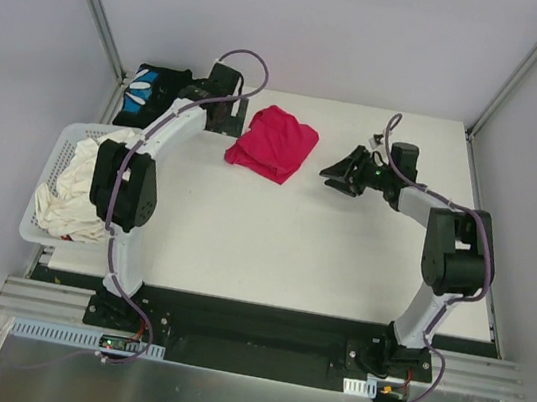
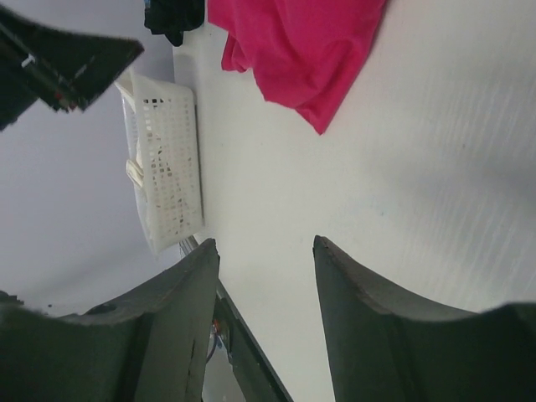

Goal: Fold and stack the t-shirts
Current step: Smooth out wrinkles on the folded tshirt

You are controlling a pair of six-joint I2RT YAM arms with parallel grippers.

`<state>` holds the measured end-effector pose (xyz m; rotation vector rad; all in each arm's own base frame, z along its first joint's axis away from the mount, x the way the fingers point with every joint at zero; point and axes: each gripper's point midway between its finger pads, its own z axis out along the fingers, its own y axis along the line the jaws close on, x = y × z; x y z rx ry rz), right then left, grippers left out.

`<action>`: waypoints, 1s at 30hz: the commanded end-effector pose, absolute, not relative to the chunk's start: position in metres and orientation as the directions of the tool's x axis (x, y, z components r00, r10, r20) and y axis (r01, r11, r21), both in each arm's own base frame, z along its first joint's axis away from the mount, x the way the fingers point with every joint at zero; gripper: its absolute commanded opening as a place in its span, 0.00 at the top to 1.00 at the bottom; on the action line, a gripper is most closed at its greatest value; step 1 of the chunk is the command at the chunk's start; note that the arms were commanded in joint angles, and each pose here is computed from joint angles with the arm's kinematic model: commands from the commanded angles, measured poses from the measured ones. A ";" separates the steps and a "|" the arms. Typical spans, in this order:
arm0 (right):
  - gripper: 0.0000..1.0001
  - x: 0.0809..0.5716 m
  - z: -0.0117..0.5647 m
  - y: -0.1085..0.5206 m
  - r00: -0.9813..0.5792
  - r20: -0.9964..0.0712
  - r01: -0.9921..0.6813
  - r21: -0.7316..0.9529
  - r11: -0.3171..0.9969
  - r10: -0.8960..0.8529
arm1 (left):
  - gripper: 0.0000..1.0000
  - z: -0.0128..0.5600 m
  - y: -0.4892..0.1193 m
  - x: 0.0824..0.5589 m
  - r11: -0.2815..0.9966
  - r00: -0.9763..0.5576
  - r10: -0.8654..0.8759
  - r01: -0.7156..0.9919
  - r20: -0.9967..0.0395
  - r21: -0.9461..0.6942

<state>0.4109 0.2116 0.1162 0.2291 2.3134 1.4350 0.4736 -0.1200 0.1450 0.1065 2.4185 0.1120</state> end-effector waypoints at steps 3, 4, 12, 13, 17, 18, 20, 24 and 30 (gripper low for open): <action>0.48 0.373 0.146 0.209 -0.882 -0.343 -0.185 0.883 0.431 0.324 | 0.01 0.146 -0.087 0.508 0.990 -0.755 -0.018 -0.103 -0.655 0.091; 0.48 0.368 0.147 0.208 -0.881 -0.348 -0.190 0.881 0.433 0.322 | 0.01 0.149 -0.083 0.514 0.988 -0.747 -0.024 -0.118 -0.664 0.097; 0.48 0.318 0.141 0.202 -0.889 -0.347 -0.195 0.877 0.439 0.298 | 0.01 0.122 -0.031 0.529 0.957 -0.777 -0.106 -0.249 -0.620 0.148; 0.48 0.315 0.138 0.201 -0.890 -0.347 -0.193 0.874 0.446 0.295 | 0.01 0.123 -0.025 0.530 0.952 -0.776 -0.117 -0.265 -0.620 0.152; 0.48 0.303 0.126 0.199 -0.900 -0.333 -0.177 0.869 0.463 0.281 | 0.01 0.119 -0.003 0.536 0.923 -0.765 -0.146 -0.333 -0.628 0.191; 0.48 0.302 0.126 0.199 -0.902 -0.331 -0.177 0.870 0.460 0.278 | 0.01 0.120 0.002 0.537 0.916 -0.762 -0.148 -0.346 -0.630 0.203; 0.48 0.301 0.127 0.198 -0.900 -0.337 -0.182 0.867 0.464 0.277 | 0.01 0.123 0.010 0.540 0.911 -0.762 -0.152 -0.355 -0.629 0.210; 0.48 0.298 0.125 0.197 -0.899 -0.341 -0.182 0.863 0.472 0.276 | 0.01 0.122 0.031 0.547 0.901 -0.765 -0.153 -0.368 -0.625 0.230; 0.49 0.295 0.130 0.197 -0.895 -0.349 -0.191 0.862 0.469 0.277 | 0.01 0.116 0.040 0.558 0.893 -0.766 -0.143 -0.373 -0.627 0.252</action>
